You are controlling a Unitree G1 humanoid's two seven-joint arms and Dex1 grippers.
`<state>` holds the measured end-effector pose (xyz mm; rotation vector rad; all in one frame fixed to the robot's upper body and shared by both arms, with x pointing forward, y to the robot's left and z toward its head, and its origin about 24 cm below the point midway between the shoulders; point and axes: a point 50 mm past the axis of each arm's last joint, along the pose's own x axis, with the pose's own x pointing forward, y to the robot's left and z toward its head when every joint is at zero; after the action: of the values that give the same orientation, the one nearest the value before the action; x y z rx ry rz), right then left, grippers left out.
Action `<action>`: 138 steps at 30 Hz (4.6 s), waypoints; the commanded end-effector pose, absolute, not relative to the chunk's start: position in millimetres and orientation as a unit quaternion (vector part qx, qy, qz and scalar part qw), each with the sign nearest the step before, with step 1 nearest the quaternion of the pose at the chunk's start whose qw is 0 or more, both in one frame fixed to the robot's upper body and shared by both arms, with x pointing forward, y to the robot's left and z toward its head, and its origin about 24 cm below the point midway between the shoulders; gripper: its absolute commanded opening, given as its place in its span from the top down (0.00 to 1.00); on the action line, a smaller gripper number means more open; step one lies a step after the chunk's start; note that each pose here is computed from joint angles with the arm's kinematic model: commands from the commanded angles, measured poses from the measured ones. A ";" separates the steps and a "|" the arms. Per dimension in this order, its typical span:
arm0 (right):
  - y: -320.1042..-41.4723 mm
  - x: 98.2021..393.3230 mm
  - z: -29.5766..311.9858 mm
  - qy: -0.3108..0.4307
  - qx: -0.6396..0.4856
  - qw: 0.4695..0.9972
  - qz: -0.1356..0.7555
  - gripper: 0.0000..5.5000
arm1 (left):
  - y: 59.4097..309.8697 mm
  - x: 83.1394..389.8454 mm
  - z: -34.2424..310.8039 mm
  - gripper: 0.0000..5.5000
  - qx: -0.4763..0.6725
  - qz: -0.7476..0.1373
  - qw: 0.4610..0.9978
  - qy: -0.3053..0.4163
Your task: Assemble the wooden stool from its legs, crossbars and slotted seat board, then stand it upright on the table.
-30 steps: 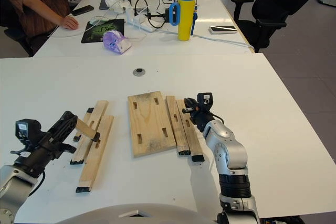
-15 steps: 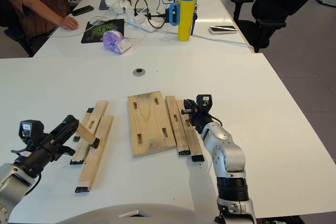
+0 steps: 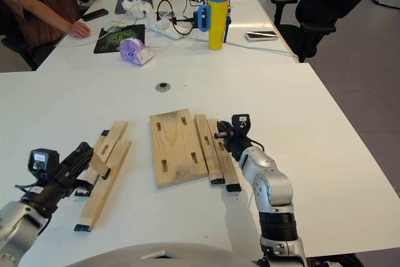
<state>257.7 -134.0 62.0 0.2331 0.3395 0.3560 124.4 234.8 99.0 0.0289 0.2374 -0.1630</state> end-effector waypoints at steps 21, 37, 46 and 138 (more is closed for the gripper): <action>-121.1 280.1 77.7 0.159 0.078 0.954 0.244 0.90 | 201.9 187.9 45.0 0.93 0.033 -0.118 0.981 0.152; -116.8 289.0 76.7 0.144 0.082 0.956 0.241 0.90 | 200.9 207.0 57.8 0.93 0.033 -0.125 0.981 0.147; -121.6 288.1 71.2 0.141 0.084 0.961 0.224 0.90 | 196.8 227.6 117.7 0.74 -0.007 -0.126 0.991 -0.046; -104.6 286.8 64.4 0.144 0.082 0.957 0.237 0.90 | 206.6 185.8 107.3 0.58 -0.006 -0.148 0.989 0.002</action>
<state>285.6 -103.1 62.7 0.1721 0.2934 0.4845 184.5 207.8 115.1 -0.0088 -0.0132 -0.2944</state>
